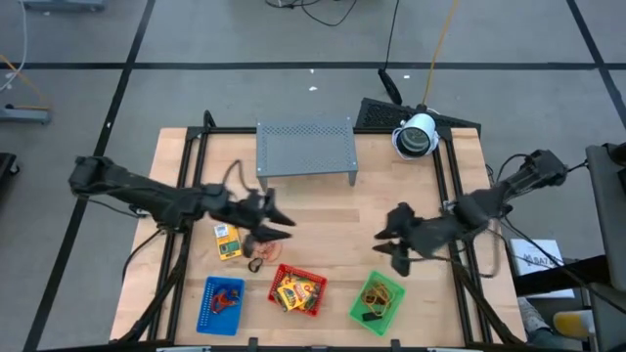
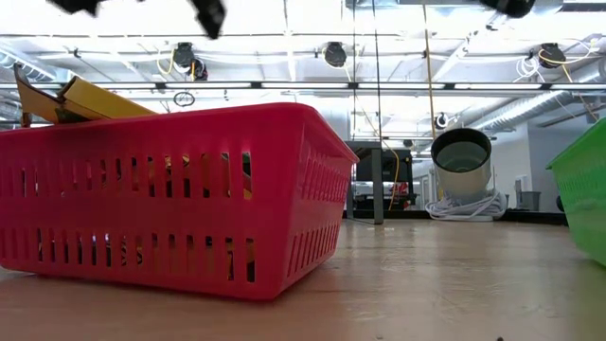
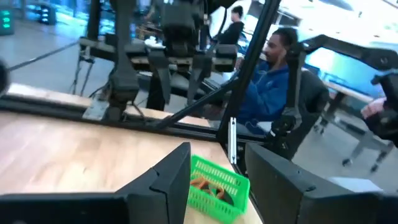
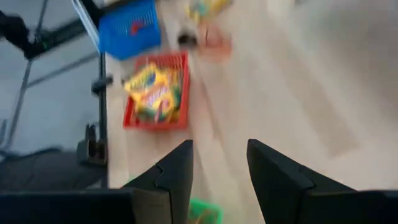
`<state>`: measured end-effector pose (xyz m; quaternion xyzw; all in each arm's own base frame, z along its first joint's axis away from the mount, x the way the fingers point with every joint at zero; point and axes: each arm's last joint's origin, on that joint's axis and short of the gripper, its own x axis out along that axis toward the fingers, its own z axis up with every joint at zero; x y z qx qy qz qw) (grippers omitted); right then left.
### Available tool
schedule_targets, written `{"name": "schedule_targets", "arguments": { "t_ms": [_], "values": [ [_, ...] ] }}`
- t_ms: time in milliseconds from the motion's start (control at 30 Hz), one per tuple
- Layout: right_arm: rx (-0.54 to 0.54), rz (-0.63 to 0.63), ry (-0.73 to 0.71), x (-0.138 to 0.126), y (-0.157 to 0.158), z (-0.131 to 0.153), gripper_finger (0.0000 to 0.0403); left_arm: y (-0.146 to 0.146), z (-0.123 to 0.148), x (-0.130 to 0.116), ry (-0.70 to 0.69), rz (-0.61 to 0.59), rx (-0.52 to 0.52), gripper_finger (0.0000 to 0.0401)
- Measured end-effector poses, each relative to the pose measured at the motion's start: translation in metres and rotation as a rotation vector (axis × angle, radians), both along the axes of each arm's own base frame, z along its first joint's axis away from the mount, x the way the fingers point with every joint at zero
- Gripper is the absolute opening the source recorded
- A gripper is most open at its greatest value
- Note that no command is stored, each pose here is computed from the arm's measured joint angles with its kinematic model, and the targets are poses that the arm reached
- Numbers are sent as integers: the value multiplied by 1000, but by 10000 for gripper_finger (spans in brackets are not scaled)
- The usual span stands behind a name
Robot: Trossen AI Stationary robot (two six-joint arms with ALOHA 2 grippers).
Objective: Pick & Place Office Desk Supplies
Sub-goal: Adjust the green basket
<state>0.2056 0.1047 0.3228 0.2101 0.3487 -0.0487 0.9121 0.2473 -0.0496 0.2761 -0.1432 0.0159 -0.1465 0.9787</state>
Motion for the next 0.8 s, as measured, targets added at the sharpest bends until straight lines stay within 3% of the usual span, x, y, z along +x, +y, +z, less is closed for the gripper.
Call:
{"name": "schedule_targets", "arguments": {
  "t_ms": [167, 367, 500, 800],
  "values": [
    [99, -5, 275, 28, 1, -24, 141, -4, -20, -33, 27, 13, -22, 161],
    [146, -111, 553, 35, 11, -53, 141, -14, -19, -46, 8, -40, -52, 161],
    [170, -152, 599, 33, 24, -61, 141, -20, -19, -48, 9, -68, -52, 161],
    [229, -183, 526, 27, 52, -60, 141, -22, -25, -48, 55, -81, -14, 161]
  ]
}}
